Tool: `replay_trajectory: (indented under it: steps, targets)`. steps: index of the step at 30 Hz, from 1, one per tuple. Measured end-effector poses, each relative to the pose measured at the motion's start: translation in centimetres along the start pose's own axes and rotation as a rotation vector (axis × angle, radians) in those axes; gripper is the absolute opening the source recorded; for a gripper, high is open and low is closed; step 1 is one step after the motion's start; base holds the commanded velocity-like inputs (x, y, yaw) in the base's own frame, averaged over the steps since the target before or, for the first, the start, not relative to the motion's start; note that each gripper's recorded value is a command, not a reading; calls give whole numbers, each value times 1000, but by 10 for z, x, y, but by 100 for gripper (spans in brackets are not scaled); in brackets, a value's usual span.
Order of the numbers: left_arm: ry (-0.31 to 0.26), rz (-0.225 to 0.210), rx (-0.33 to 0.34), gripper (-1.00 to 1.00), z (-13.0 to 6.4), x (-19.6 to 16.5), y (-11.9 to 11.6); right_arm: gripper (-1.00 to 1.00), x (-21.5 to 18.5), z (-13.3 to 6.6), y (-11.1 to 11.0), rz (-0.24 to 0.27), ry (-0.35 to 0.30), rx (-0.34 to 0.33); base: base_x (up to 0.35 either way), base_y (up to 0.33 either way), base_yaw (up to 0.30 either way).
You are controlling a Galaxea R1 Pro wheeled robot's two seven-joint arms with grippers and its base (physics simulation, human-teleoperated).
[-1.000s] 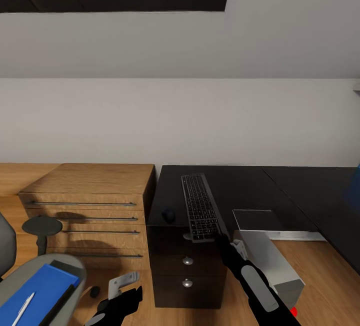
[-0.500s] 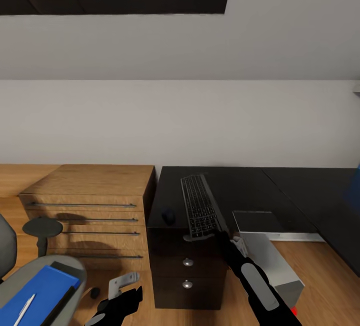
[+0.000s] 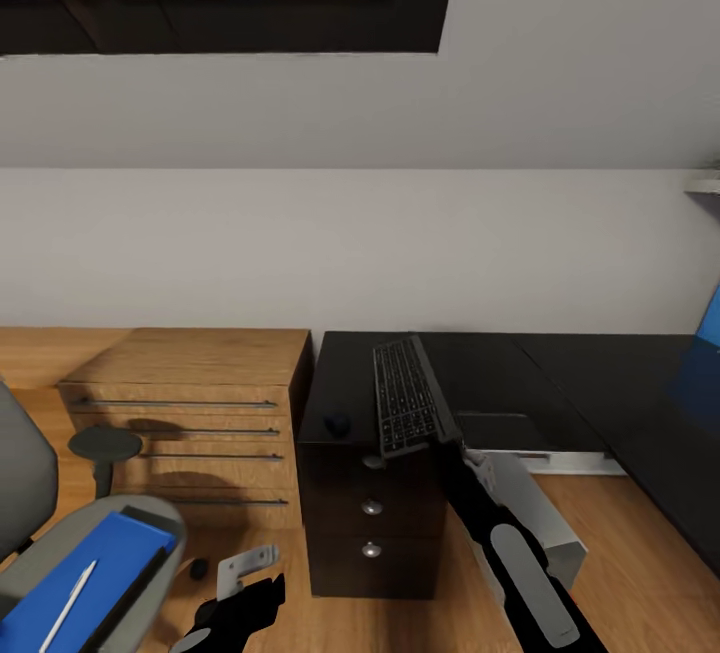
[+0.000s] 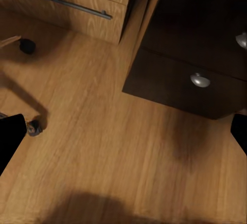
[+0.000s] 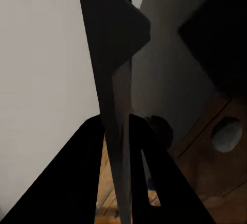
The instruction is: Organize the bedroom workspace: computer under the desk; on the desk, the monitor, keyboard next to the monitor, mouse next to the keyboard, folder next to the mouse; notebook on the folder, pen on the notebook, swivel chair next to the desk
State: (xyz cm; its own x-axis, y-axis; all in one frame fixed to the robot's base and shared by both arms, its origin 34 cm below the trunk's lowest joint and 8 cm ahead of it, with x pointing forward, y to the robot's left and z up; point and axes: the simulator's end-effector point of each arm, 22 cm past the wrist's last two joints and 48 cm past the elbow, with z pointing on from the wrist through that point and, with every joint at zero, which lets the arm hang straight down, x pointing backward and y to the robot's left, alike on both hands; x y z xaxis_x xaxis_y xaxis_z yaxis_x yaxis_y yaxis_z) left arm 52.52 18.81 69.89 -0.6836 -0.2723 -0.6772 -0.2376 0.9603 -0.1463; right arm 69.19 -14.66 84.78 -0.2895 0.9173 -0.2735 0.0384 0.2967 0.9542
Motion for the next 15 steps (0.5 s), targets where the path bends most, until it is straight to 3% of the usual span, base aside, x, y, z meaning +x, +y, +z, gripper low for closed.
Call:
replay_trajectory:
  steps: [15]
  targets:
    - [0,2,-2,100,-18,-19,-4,-100,-8,-12,27,-1,1,-11,-336,-112,0]
